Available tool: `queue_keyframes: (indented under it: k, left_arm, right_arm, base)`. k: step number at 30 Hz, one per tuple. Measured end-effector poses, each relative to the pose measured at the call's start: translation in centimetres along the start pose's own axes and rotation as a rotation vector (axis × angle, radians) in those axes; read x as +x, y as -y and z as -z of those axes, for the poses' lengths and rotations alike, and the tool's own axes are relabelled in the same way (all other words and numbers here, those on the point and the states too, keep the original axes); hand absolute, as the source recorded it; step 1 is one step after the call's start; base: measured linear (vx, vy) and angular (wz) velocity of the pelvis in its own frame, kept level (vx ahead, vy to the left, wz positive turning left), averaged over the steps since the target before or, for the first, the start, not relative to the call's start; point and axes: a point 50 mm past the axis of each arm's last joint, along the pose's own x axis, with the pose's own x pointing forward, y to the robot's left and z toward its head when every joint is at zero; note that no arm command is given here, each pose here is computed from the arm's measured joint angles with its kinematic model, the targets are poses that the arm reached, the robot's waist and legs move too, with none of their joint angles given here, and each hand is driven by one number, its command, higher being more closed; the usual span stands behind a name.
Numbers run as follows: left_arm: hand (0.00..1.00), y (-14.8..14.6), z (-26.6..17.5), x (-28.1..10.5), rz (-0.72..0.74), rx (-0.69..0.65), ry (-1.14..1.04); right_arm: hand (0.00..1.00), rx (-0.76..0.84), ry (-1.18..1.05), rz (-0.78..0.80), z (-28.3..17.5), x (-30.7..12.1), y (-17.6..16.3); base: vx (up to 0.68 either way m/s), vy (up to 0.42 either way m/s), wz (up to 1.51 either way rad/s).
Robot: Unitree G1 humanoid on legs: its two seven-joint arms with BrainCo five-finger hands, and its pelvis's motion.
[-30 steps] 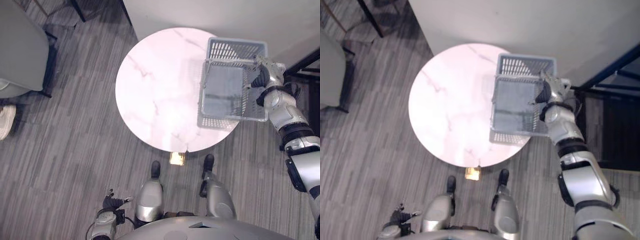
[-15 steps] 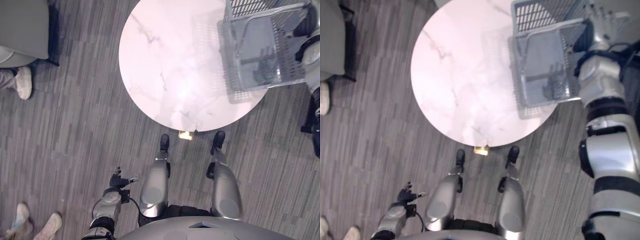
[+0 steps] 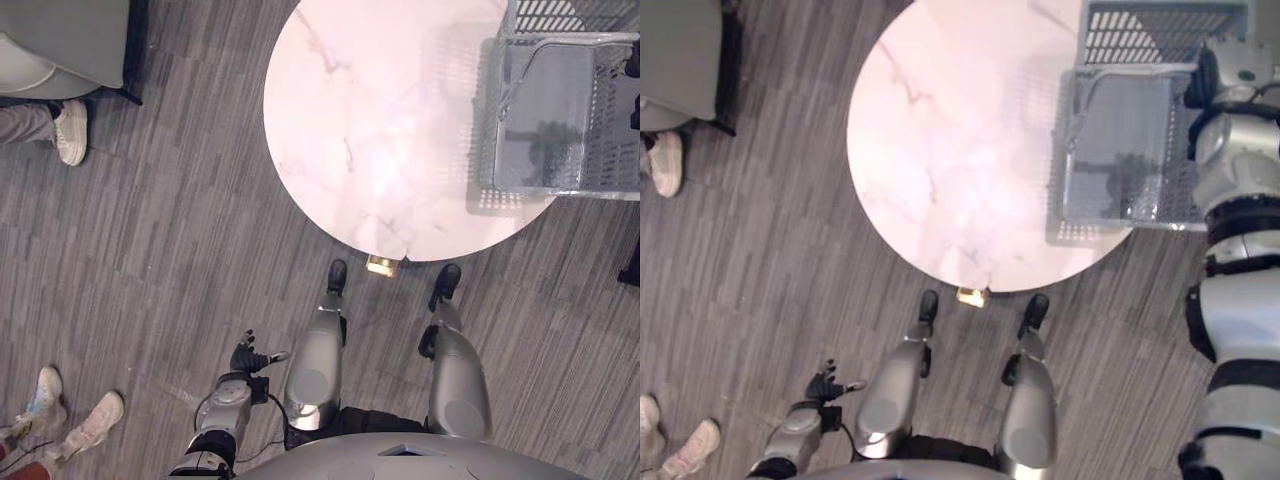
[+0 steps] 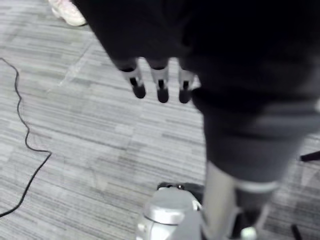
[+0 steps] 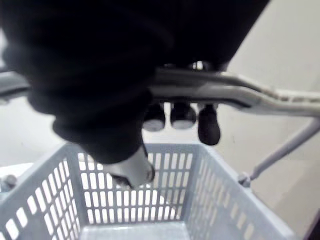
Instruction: Pick vegetable in the basket
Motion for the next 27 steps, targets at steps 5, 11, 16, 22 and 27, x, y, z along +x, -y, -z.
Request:
queue_keyframes:
  k: [5,11,16,22,27]
  left_arm:
    - [0.0,0.0,0.1,0.0,0.002,0.017,-0.008]
    - [0.0,-1.0,1.2,-0.1,-0.023,0.08,-0.063]
    - [0.0,-1.6,1.1,-0.1,-0.021,0.128,-0.064]
    - [0.0,-1.8,1.6,-0.3,0.0,0.16,-0.084]
    - [0.0,-3.1,4.3,-1.4,-0.036,0.132,-0.165]
  right_arm:
    - [1.0,0.105,-0.004,-0.106,0.1,-2.5,-5.0]
    - [1.0,0.357,-0.02,-0.371,-2.4,-11.1,-15.8]
    - [1.0,0.753,-0.362,-0.572,0.2,-22.3,-22.2]
    - [1.0,1.014,-0.737,-0.608,1.5,-30.3,-24.7]
    - [1.0,1.077,-0.85,-0.731,-0.7,-34.2,-26.7]
  base:
    - [0.0,0.001,0.06]
    - [0.1,0.013,-0.18]
    - [0.1,0.037,-0.37]
    - [0.01,0.024,-1.22]
    - [0.16,-0.012,-1.97]
